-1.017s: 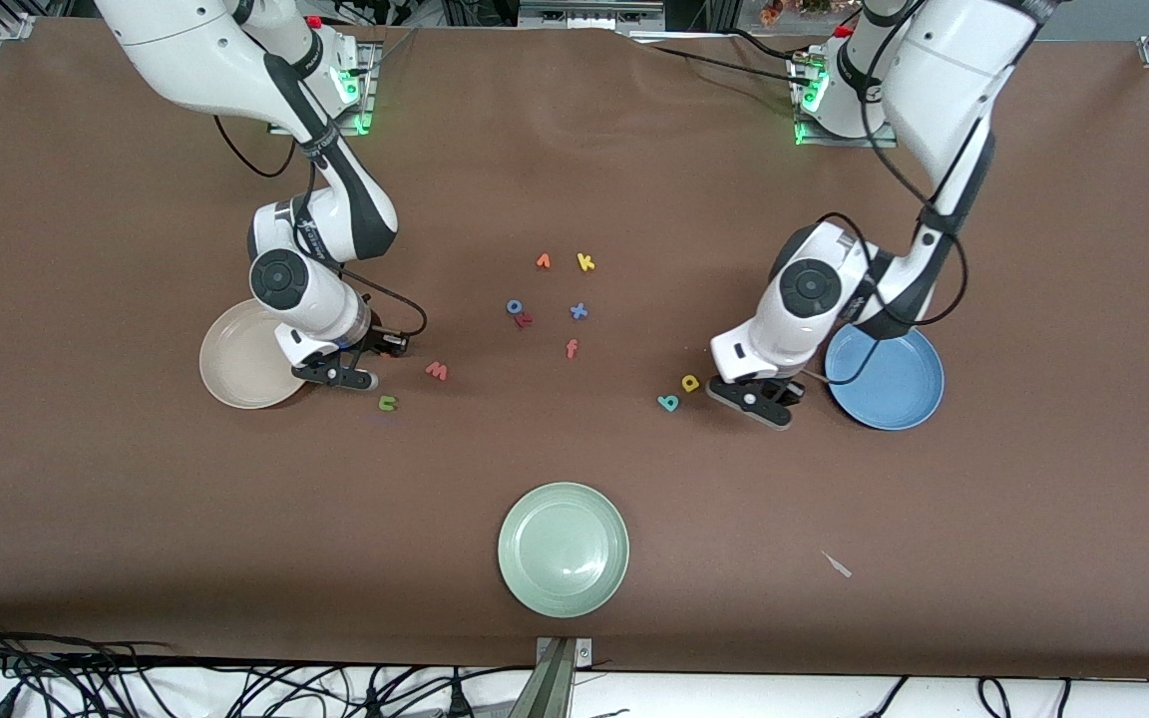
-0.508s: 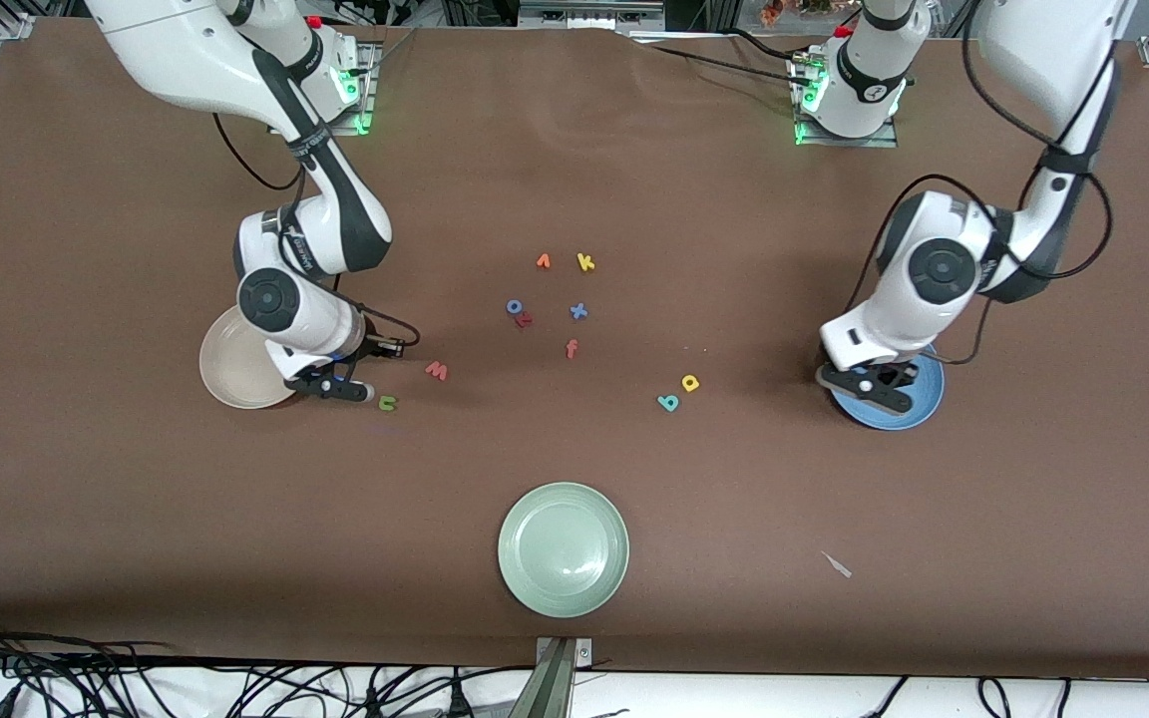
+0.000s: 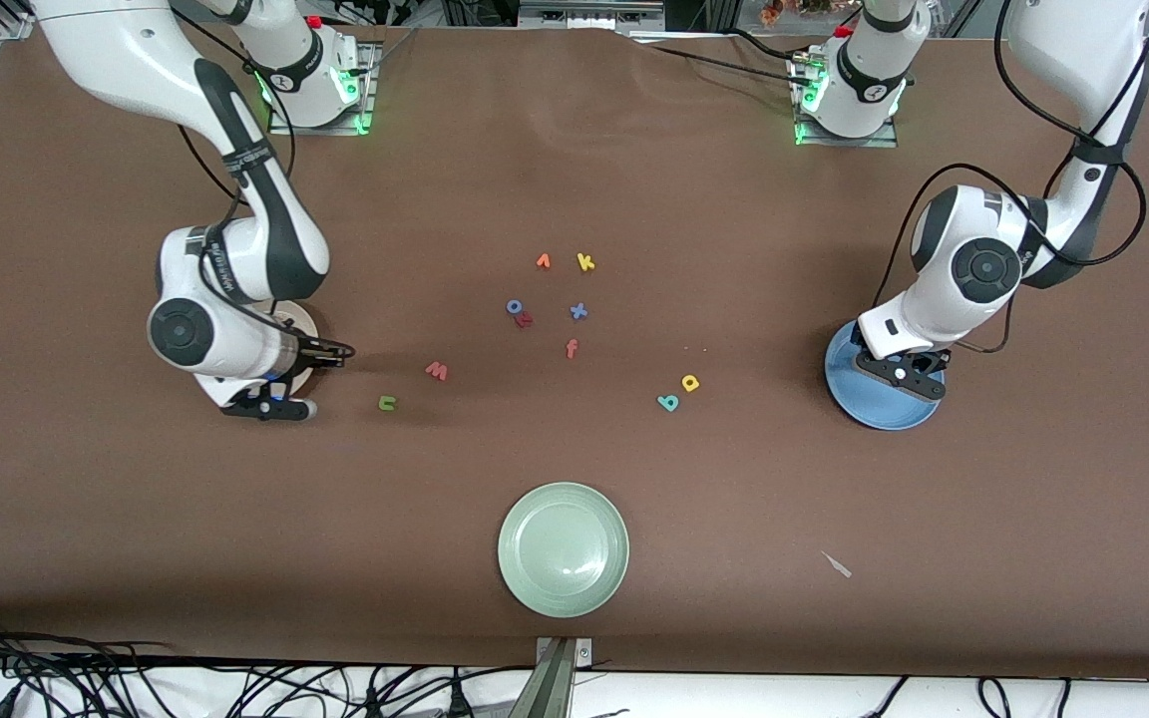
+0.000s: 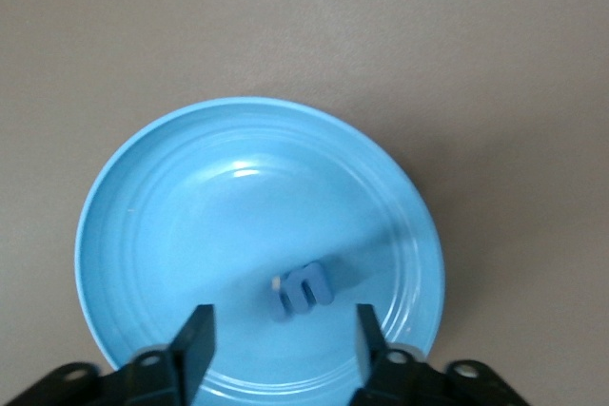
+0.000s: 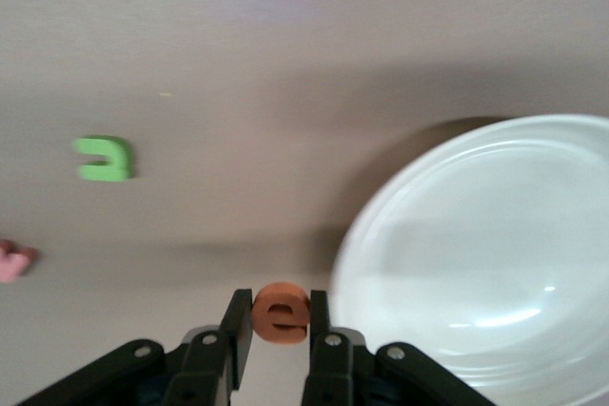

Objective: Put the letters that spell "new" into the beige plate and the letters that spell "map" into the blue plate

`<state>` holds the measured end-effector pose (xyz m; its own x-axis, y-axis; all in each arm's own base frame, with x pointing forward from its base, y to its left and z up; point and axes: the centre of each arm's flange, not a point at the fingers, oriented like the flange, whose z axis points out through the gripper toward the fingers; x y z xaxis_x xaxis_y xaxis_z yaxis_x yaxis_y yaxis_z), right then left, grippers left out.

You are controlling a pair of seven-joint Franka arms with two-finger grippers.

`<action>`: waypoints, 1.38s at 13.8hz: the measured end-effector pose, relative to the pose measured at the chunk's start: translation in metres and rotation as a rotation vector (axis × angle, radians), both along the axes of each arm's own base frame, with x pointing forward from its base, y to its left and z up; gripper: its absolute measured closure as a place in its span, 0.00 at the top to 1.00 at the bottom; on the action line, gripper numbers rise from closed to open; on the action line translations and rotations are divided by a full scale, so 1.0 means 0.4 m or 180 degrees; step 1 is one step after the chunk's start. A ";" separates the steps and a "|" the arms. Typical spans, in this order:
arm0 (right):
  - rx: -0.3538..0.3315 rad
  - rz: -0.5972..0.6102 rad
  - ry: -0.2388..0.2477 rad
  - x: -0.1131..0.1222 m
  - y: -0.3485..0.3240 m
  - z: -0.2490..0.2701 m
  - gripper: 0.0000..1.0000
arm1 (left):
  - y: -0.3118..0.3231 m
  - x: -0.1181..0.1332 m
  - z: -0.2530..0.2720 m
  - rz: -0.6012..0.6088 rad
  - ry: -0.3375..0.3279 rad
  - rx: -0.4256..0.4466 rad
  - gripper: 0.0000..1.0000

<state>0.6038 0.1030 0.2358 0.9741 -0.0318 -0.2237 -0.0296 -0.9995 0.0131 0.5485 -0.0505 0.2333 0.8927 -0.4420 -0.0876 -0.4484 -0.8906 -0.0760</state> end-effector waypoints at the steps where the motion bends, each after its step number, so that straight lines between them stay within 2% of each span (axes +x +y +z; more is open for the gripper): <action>1: -0.0005 0.0074 0.0036 0.001 -0.033 -0.001 0.28 | -0.010 0.001 0.003 0.0019 -0.0006 -0.0033 0.84; 5: -0.0012 0.0205 0.0135 0.002 -0.133 -0.006 0.28 | -0.154 0.000 0.026 0.0066 -0.0037 -0.0356 0.86; 8: -0.0004 0.0185 0.0148 0.003 -0.163 -0.010 0.52 | -0.332 -0.001 0.040 0.0051 -0.0064 -0.0619 0.86; 11: 0.0019 0.0189 0.0131 0.005 -0.135 -0.007 0.84 | -0.494 0.020 0.021 -0.0027 -0.0094 -0.0717 0.86; 13: 0.0060 0.0092 0.0064 0.017 -0.077 0.011 1.00 | -0.597 0.035 -0.009 -0.0086 -0.0094 -0.0770 0.86; 16: 0.0179 -0.0136 -0.0053 0.033 0.006 0.024 1.00 | -0.649 0.058 -0.072 -0.0115 -0.0125 -0.0774 0.85; 19: 0.0201 -0.0278 -0.0087 0.052 0.059 0.006 1.00 | -0.640 0.065 -0.116 -0.0151 -0.0139 -0.0724 0.85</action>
<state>0.6247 0.1264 0.2384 0.9741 -0.1036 -0.2012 -0.1162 -0.9919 -0.0517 0.5744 -0.3065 0.1868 0.8712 -0.4876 0.0573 -0.4909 -0.8650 0.1040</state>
